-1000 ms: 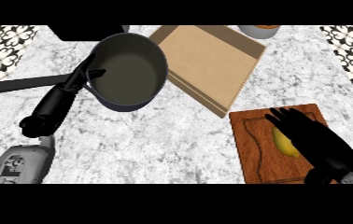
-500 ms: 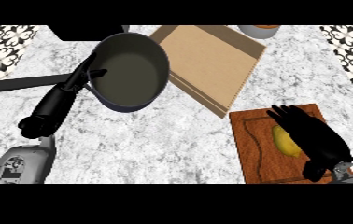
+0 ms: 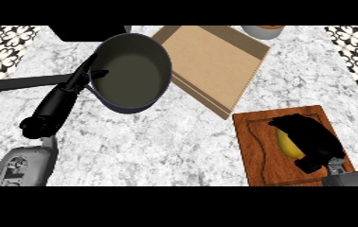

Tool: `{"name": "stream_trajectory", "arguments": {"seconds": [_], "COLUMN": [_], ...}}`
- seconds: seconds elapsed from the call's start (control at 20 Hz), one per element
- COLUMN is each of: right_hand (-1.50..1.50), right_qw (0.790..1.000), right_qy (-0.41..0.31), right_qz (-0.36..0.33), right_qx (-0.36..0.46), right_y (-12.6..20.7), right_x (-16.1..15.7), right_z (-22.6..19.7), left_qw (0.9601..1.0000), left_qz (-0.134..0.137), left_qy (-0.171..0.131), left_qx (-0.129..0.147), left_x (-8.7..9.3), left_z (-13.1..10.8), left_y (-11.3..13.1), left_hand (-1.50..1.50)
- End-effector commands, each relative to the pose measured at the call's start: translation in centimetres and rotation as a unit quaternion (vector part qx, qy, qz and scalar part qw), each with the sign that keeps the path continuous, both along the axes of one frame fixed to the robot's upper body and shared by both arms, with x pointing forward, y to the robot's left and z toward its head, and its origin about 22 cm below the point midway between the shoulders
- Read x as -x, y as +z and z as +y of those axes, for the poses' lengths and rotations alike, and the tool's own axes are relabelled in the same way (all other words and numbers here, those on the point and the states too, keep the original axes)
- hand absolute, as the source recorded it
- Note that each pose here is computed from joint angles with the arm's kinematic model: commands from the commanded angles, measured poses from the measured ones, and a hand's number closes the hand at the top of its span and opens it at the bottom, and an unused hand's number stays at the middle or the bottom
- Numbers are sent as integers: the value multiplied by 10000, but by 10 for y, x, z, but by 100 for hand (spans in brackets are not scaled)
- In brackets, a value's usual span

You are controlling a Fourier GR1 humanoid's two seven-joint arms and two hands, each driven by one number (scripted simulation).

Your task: Pick the lemon from the cutting board and place it in the cardboard box

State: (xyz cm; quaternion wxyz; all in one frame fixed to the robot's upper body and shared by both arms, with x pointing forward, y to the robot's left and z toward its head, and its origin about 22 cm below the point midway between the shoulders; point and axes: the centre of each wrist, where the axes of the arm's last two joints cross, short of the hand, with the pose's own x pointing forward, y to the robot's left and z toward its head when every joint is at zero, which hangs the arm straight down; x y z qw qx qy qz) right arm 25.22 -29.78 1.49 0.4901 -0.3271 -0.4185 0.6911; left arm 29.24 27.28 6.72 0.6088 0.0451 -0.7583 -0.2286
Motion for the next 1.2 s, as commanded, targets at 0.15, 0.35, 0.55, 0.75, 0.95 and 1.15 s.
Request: {"name": "stream_trajectory", "arguments": {"seconds": [0.15, 0.35, 0.55, 0.75, 0.95, 1.15], "right_hand": [150, 150, 150, 150, 150, 150], "right_qw": [9956, 9920, 9860, 9788, 9715, 9572], "right_qy": [761, 940, 1149, 1376, 1341, 1409], "right_qz": [-524, -831, -1081, -792, -1220, -1994], "right_qx": [-187, -167, -545, -1294, -1526, -1554], "right_y": [-13, -16, 6, 13, 43, 83], "right_x": [-10, -12, -22, -40, -54, -70], "right_z": [-5, -1, 76, 195, 229, 264], "left_qw": [10000, 10000, 10000, 9982, 9968, 9963], "left_qz": [36, -18, 7, -124, -101, -60], "left_qy": [-31, -71, -54, -589, -798, -855], "left_qx": [-11, 11, 56, 13, 20, 41], "left_x": [3, -1, -1, -5, -10, -17], "left_z": [2, 1, -3, -25, -43, -46], "left_y": [-3, 4, -2, 8, 5, 9], "left_hand": [0, 0, 0, 0, 0, 0]}}
